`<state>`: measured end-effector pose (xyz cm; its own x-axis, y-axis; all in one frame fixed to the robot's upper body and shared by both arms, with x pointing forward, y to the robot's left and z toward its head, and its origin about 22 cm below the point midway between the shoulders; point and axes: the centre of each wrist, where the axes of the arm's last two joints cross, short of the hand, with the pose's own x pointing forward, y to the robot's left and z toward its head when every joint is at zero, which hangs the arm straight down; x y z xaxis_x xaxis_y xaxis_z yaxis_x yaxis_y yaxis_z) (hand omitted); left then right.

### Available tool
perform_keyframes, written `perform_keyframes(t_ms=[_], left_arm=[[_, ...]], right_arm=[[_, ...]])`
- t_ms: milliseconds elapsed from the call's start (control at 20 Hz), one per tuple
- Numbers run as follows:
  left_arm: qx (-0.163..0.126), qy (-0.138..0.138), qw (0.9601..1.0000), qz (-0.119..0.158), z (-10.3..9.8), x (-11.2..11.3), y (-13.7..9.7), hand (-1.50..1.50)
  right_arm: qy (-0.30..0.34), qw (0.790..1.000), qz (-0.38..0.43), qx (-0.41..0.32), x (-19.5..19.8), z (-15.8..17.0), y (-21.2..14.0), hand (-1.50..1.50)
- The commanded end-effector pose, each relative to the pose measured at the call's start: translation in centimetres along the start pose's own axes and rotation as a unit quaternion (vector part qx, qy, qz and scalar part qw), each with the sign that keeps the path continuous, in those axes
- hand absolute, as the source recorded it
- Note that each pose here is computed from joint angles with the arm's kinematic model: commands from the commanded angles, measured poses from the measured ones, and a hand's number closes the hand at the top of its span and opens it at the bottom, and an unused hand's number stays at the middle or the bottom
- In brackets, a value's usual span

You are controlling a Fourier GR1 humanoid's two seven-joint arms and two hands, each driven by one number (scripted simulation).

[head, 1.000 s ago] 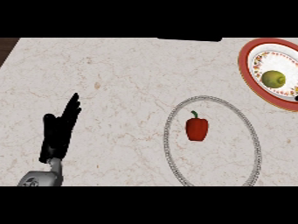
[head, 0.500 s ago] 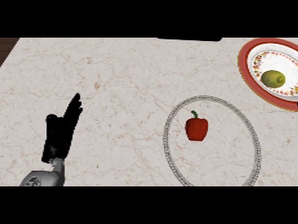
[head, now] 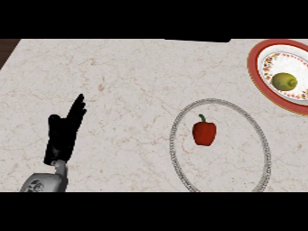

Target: Pick the lemon from the placemat and place it in the plate

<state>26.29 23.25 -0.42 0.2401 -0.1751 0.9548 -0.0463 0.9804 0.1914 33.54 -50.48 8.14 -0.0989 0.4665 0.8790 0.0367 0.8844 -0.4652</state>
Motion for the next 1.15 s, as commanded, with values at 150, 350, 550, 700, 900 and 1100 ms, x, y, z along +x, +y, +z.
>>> perform_keyframes(t_ms=[150, 350, 550, 700, 900, 1100], left_arm=[[0.006, 0.000, 1.0000, 0.002, 0.3, -0.2, 0.5, 0.00], [-0.008, -0.001, 0.9999, 0.007, 0.2, -0.9, 0.6, 0.00], [-0.003, -0.004, 1.0000, -0.003, 0.6, -0.7, -0.6, 0.00], [-0.004, -0.004, 1.0000, 0.001, 0.4, 0.0, -0.2, 0.00], [0.000, -0.006, 1.0000, 0.006, 0.1, 0.0, -1.3, 0.00], [-0.011, -0.015, 0.9998, 0.000, -0.6, 0.8, -0.4, 0.00]], right_arm=[[0.000, 1.000, 0.004, -0.019, -1.2, 2.4, -1.6, -1.50], [-0.009, 0.999, -0.010, -0.043, -0.5, 1.9, -2.1, -1.50], [0.003, 0.998, -0.005, -0.063, -1.5, 3.1, -2.2, -1.50], [0.018, 0.996, 0.006, -0.082, -1.6, 4.1, -3.2, -1.50], [0.022, 0.997, 0.013, -0.078, -1.2, 4.5, -4.3, -1.50], [0.022, 0.995, 0.025, -0.091, -0.9, 3.8, -4.0, -1.50]])
